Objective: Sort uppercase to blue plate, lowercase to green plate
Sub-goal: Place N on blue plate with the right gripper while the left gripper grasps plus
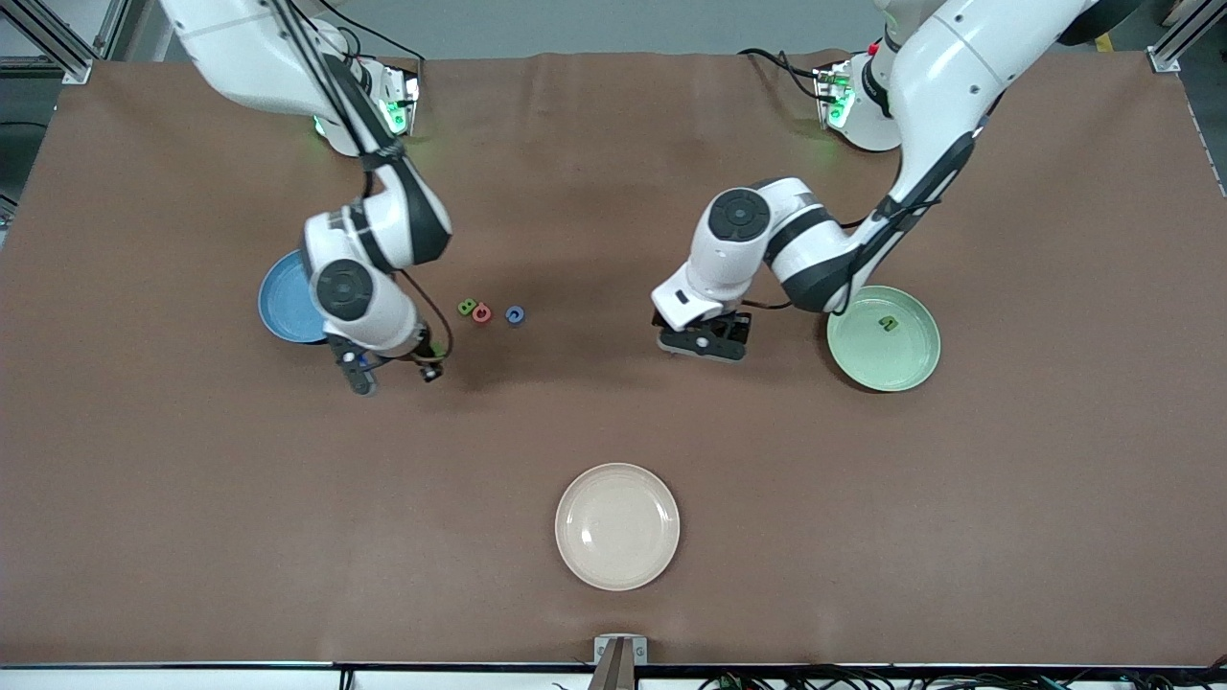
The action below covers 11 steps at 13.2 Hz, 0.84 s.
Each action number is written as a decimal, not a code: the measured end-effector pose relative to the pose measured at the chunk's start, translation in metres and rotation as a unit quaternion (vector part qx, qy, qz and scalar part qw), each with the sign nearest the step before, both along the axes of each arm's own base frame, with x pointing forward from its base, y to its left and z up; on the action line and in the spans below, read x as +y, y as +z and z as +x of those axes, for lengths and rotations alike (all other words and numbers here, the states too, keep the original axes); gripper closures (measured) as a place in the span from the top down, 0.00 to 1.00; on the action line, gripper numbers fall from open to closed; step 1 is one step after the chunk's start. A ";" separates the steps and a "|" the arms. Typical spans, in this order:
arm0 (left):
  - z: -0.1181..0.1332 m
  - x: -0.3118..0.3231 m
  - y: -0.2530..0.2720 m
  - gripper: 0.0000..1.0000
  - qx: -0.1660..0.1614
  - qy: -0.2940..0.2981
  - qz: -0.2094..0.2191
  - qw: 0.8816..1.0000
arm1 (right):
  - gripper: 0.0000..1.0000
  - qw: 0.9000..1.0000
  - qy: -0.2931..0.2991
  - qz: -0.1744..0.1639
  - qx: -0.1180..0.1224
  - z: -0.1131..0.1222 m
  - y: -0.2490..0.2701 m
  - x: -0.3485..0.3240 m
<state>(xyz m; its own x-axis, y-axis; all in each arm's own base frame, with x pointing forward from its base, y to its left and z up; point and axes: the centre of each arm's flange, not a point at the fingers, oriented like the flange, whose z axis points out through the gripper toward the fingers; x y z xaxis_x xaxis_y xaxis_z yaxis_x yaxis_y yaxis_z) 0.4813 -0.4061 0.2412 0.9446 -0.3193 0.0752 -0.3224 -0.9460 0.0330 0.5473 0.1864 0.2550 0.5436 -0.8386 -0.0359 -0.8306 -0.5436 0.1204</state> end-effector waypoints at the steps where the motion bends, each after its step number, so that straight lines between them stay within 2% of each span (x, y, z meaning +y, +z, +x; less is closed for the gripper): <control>1: -0.004 -0.006 -0.006 0.99 0.002 -0.051 0.005 0.999 | 0.34 1.000 0.014 0.006 0.000 0.000 0.016 -0.019; 3: -0.006 -0.007 -0.016 0.99 0.006 -0.126 0.009 0.992 | 0.34 0.999 0.039 0.016 -0.006 -0.012 0.041 -0.053; 5: -0.002 -0.005 -0.022 0.96 0.004 -0.164 0.014 0.986 | 0.34 0.998 0.057 0.025 -0.011 -0.028 0.058 -0.086; 6: 0.000 -0.004 -0.026 0.96 0.000 -0.175 0.020 0.984 | 0.34 0.997 0.066 0.028 -0.010 -0.038 0.063 -0.104; 7: 0.001 -0.005 -0.030 0.87 -0.001 -0.180 0.022 0.983 | 0.34 0.997 0.074 0.032 -0.007 -0.049 0.064 -0.124; 9: 0.003 -0.015 -0.037 0.86 -0.004 -0.185 0.026 0.982 | 0.34 0.996 0.081 0.041 -0.002 -0.077 0.061 -0.164; 11: 0.001 -0.022 -0.048 0.82 -0.005 -0.191 0.036 0.981 | 0.34 0.995 0.085 0.044 -0.013 -0.103 0.052 -0.187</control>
<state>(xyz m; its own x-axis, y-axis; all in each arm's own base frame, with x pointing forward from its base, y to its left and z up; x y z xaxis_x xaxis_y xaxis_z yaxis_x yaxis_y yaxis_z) 0.4827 -0.4278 0.1933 0.7551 -0.6539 0.0476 -0.6531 -0.7565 -0.0338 0.4446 -0.0003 0.3065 0.6791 -0.7286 -0.0896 -0.7279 -0.6841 0.0462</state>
